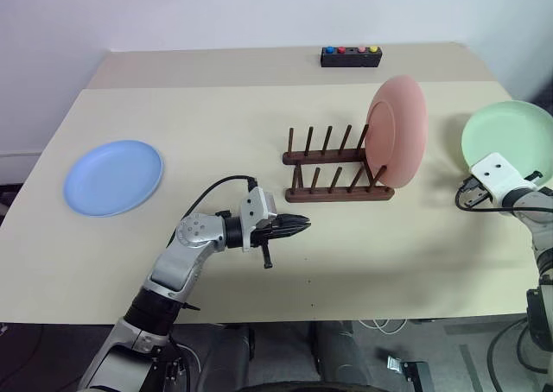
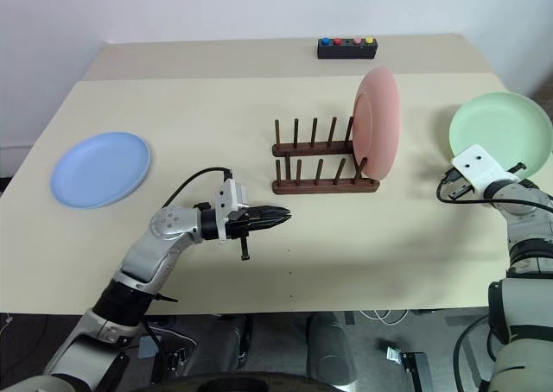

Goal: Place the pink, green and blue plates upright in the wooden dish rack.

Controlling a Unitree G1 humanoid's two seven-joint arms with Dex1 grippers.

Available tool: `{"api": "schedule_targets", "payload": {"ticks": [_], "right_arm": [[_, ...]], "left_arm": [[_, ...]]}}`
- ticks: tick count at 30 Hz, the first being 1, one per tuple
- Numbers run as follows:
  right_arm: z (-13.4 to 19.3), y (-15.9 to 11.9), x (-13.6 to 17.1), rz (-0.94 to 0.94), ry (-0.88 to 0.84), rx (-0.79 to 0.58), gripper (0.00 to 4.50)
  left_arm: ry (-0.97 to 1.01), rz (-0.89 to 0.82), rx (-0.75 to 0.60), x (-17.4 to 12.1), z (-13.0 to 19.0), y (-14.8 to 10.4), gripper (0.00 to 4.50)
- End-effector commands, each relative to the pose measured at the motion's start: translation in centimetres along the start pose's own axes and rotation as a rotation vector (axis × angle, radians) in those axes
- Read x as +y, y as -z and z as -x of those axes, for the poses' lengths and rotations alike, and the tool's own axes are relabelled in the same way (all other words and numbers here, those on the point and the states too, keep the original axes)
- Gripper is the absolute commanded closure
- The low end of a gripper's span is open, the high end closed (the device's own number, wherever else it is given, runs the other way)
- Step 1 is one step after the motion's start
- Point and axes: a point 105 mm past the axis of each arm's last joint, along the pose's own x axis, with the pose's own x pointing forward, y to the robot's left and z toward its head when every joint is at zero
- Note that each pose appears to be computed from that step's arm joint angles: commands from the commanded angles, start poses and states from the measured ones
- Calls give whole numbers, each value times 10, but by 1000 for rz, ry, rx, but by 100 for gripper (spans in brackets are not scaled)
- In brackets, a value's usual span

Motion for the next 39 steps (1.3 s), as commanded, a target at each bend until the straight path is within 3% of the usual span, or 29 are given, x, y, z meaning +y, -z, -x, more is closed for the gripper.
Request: {"api": "schedule_targets", "payload": {"ticks": [1, 6, 13, 17, 22, 27, 30, 39], "right_arm": [[14, -26, -36, 104, 131, -118, 445], [53, -96, -73, 67, 242, -443, 445], [115, -174, -86, 133, 274, -696, 445], [153, -239, -51, 66, 58, -979, 445], [188, -282, -3, -193, -329, -1217, 445], [207, -304, 32, -385, -651, -1319, 445], [203, -307, 51, -524, -817, -1305, 445], [159, -287, 59, -822, -915, -1145, 445]], "left_arm": [[0, -38, -39, 2, 1, -11, 426], [6, -30, -38, 1, -1, -11, 426], [25, -29, -33, 2, -1, -8, 426], [37, -32, -35, 3, -4, -8, 426], [39, -35, -37, 1, -4, -8, 426], [28, -39, -39, -6, 0, -10, 426], [15, -36, -37, -6, 1, -9, 426], [-30, -37, -19, 0, 10, -9, 426]]}}
